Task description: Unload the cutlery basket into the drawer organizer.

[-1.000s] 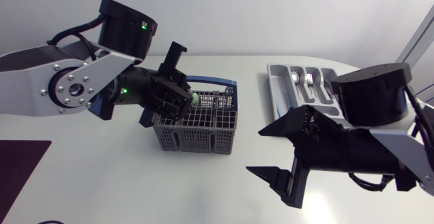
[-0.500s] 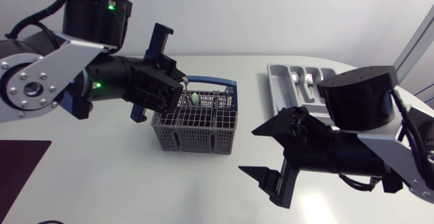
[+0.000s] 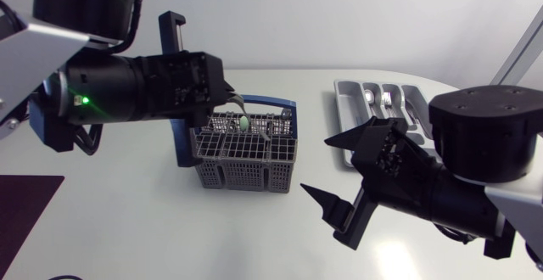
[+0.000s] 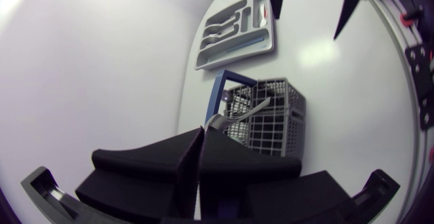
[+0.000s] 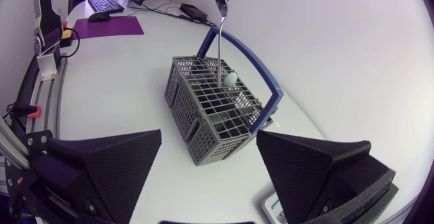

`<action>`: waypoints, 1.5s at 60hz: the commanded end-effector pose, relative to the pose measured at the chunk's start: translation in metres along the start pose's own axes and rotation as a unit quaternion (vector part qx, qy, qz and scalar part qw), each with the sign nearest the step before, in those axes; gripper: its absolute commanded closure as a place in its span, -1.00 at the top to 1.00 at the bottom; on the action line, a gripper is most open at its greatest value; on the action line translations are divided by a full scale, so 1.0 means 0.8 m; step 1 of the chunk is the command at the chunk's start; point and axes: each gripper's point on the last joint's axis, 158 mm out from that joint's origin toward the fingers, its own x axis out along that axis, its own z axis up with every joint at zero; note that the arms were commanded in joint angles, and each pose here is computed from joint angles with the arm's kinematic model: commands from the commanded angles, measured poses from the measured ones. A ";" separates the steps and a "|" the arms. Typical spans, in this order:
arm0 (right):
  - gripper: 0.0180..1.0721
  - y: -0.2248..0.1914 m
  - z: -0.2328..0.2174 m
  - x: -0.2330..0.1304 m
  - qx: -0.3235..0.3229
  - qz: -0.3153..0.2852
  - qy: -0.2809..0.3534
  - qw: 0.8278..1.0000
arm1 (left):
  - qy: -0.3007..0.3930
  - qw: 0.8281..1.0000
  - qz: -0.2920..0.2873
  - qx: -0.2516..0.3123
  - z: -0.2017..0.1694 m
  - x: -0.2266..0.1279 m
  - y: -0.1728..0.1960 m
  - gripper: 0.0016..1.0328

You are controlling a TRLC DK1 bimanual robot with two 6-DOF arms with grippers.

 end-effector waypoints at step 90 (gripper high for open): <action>-0.67 -0.009 -0.009 0.042 -0.134 -0.147 -0.009 0.980 | 0.075 0.853 -0.246 -0.455 0.058 0.056 -0.097 -0.71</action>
